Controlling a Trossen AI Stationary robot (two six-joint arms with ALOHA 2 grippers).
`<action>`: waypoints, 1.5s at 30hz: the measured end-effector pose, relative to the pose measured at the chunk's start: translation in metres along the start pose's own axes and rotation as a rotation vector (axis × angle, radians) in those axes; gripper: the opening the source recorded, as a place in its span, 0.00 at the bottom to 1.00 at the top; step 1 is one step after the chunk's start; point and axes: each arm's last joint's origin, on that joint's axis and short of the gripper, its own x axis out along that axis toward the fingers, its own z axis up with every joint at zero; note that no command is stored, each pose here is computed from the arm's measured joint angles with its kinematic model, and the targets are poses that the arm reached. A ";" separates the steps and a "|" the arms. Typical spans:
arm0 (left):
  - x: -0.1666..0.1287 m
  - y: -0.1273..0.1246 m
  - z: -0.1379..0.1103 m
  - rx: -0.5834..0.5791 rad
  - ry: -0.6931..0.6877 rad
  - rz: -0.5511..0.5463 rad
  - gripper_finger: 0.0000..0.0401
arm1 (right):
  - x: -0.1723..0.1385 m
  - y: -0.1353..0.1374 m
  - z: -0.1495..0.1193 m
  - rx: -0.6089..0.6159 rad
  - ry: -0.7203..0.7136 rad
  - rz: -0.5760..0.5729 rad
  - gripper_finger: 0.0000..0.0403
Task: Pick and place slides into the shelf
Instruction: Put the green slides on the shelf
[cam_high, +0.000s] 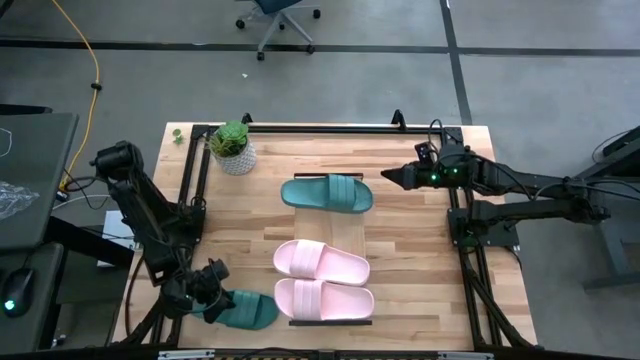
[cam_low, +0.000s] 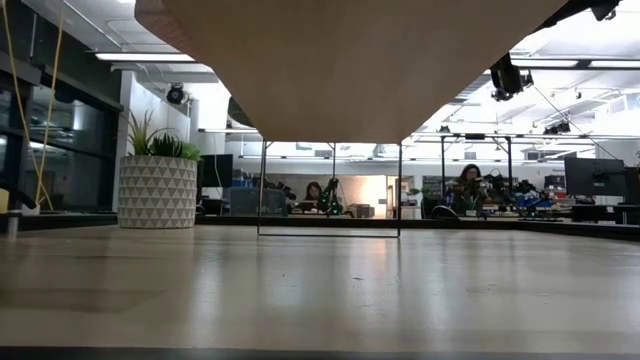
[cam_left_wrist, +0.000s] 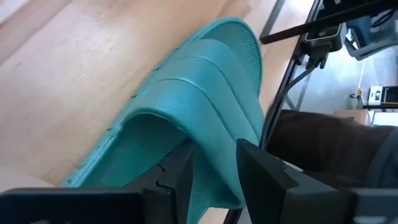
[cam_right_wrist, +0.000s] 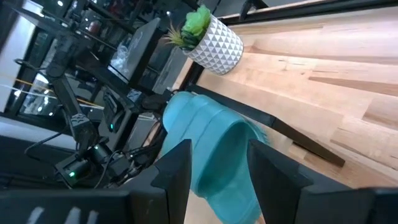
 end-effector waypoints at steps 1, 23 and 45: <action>0.001 0.000 -0.001 0.000 0.000 0.001 0.28 | 0.000 0.000 0.000 -0.001 0.004 -0.004 0.36; 0.023 -0.002 0.007 -0.028 -0.050 0.003 0.24 | 0.000 -0.001 -0.002 -0.016 0.025 -0.006 0.36; 0.022 -0.003 0.007 -0.054 -0.043 -0.003 0.01 | 0.000 -0.001 -0.002 -0.031 0.036 -0.003 0.36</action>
